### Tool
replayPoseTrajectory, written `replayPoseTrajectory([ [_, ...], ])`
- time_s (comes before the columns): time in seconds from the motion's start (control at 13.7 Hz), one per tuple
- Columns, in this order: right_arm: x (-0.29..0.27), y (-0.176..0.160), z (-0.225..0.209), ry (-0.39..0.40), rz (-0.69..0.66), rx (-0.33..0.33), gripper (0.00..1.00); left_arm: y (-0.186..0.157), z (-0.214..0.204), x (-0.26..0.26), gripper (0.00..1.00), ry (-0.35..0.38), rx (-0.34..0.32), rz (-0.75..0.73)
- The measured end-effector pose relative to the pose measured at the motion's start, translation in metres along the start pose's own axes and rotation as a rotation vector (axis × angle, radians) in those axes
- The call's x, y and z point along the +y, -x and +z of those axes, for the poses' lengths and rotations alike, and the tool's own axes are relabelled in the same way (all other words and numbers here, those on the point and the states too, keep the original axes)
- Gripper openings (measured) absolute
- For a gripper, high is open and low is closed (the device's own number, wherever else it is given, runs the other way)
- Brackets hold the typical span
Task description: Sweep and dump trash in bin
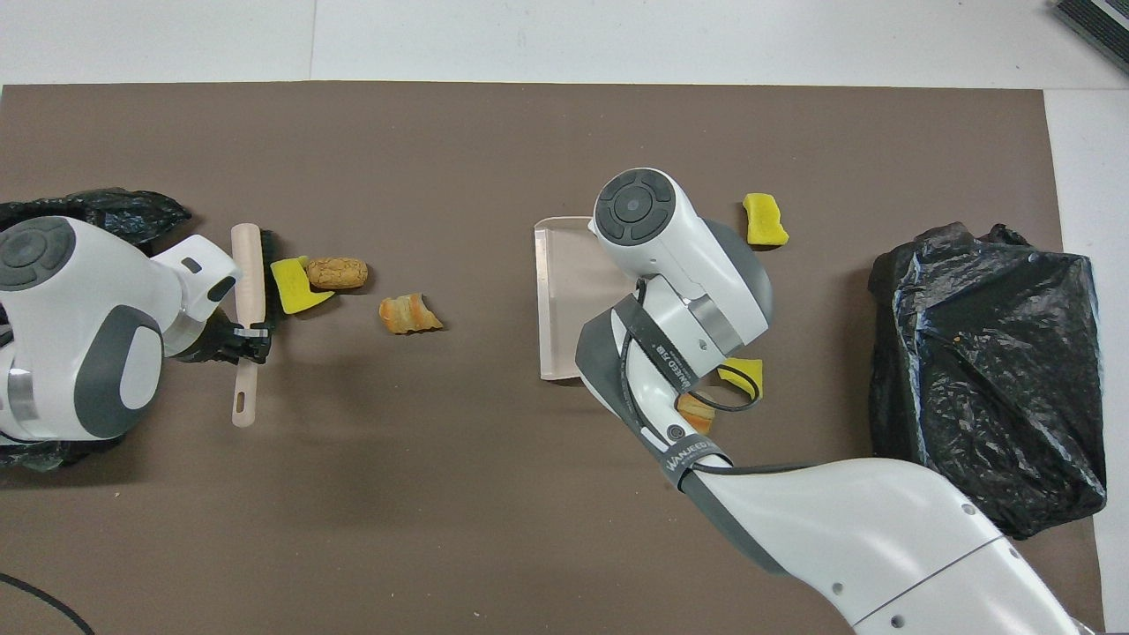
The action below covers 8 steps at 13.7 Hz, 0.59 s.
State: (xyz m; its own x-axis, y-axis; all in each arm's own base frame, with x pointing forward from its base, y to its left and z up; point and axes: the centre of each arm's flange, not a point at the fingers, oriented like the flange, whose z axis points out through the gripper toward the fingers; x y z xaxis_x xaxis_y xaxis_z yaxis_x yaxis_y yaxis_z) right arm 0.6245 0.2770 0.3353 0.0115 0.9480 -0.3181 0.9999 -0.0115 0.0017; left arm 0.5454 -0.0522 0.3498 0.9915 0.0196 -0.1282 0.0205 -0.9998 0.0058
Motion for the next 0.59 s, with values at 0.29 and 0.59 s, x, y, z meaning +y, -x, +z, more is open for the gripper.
replayPoseTrajectory([
  [0.29, 0.000, 0.000, 0.000, 0.000, 0.006, 0.000, 0.32, 0.012, 0.006, 0.069, 0.26, -0.015, 0.001, 0.038],
  [0.59, 0.000, 0.000, 0.000, -0.001, 0.014, 0.002, 0.32, 0.033, 0.011, 0.139, 0.26, 0.000, 0.008, 0.018],
])
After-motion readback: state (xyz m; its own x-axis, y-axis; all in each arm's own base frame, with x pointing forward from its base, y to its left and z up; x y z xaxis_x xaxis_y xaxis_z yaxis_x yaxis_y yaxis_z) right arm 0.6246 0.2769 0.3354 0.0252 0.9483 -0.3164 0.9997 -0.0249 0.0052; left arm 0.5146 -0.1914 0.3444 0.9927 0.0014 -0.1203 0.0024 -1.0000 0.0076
